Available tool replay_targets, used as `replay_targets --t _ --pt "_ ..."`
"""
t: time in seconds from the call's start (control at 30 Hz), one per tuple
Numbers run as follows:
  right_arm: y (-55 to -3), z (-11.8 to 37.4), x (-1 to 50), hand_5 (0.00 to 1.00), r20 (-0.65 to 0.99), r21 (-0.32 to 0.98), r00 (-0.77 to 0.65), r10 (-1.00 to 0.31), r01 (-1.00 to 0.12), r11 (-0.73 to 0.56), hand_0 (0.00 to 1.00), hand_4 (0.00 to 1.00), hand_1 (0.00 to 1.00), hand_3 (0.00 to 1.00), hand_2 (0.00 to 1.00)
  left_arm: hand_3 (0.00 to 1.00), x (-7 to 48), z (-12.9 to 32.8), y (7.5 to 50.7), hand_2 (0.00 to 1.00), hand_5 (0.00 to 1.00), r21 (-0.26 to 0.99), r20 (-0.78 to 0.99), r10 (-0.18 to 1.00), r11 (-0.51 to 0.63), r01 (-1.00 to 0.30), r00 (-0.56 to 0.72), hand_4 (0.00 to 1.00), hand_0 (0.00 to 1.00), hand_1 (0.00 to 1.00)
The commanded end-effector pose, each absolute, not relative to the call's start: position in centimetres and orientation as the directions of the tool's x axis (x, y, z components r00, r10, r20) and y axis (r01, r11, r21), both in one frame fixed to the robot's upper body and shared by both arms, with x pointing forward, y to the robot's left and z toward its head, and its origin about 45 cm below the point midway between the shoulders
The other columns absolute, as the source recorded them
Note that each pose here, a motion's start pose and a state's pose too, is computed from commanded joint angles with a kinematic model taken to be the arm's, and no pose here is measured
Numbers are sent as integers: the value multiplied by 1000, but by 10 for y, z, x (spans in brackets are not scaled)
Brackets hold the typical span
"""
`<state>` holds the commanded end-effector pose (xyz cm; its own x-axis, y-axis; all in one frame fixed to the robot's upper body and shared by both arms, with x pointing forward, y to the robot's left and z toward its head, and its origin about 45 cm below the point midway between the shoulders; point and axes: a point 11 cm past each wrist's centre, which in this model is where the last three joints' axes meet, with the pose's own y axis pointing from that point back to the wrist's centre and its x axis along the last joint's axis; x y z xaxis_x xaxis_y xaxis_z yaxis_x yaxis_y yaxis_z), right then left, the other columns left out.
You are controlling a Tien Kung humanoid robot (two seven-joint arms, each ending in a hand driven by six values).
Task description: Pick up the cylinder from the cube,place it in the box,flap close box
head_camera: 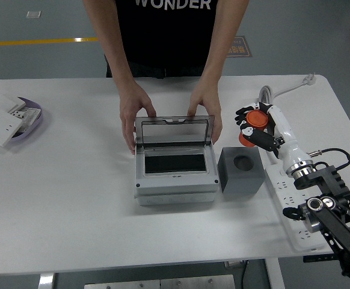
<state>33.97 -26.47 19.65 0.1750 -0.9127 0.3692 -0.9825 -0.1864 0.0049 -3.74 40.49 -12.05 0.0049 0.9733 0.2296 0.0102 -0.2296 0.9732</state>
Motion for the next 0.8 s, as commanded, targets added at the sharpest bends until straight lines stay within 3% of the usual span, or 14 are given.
replay_targets --t 0.03,0.07,0.23,0.27,0.8 --pt "-262 195 341 2 390 21 187 -902 -981 -194 467 2 468 263 439 669 -38 -120 405 613 108 973 231 973 -231 12 3 692 608 647" --pt "-259 194 342 2 412 38 203 -889 -978 -206 395 2 398 243 384 669 -39 -120 406 613 107 973 232 973 -232 15 2 692 608 647" --pt "-245 189 353 2 511 134 286 -811 -958 -254 395 2 398 243 384 669 -43 -119 408 613 107 971 237 971 -237 27 -5 692 608 647" --pt "-242 189 355 2 526 148 299 -796 -954 -261 118 2 212 219 287 669 -43 -119 408 613 115 971 239 971 -238 28 -6 695 608 647" --pt "-193 204 377 2 662 243 428 -616 -899 -363 70 2 184 217 267 669 -46 -117 416 614 123 966 256 967 -255 47 -14 697 608 647"
